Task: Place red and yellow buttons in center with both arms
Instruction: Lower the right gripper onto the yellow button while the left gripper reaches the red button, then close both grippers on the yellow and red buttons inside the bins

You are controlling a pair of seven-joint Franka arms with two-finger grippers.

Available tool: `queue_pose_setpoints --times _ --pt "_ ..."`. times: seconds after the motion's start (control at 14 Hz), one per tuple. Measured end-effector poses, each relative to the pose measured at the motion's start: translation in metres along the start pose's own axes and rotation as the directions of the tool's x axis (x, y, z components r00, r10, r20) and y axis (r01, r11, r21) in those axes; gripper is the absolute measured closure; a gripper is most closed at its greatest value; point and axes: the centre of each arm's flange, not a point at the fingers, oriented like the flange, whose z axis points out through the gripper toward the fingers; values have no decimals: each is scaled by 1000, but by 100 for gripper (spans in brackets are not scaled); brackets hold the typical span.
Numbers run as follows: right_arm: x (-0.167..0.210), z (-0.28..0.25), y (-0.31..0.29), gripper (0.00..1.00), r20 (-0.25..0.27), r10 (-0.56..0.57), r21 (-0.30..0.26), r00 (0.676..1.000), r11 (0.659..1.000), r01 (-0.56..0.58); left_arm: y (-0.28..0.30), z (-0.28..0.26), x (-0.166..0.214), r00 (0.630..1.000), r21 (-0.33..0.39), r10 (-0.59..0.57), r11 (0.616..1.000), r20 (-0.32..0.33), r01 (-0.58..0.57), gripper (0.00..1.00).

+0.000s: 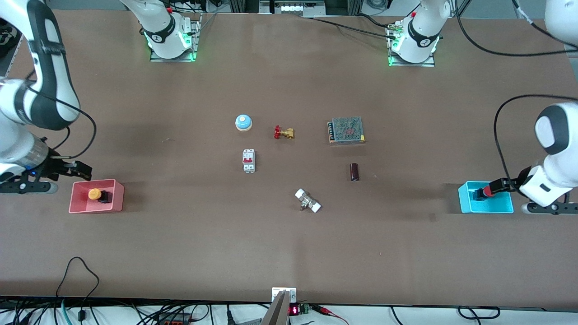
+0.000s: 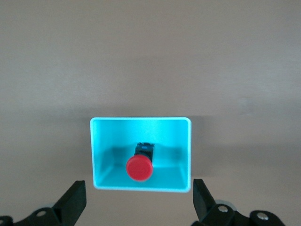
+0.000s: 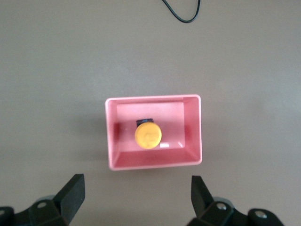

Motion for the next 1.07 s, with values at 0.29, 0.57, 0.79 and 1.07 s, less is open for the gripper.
queue_pose_setpoints --times 0.29,0.57,0.79,1.07 --pt "2 29 6 0 -24 -62 -5 998 998 62 -7 64 -22 996 -13 -17 1000 -86 16 0" --pt "4 53 3 0 -49 -82 12 995 996 83 -3 94 -42 990 -22 -22 1000 -137 19 0" --pt "6 74 0 0 -67 -105 11 992 994 106 -1 103 -41 987 -25 -22 1000 -162 19 4" --pt "3 90 7 0 -64 -93 34 994 995 95 -2 115 -43 988 -31 -29 999 -150 25 11"
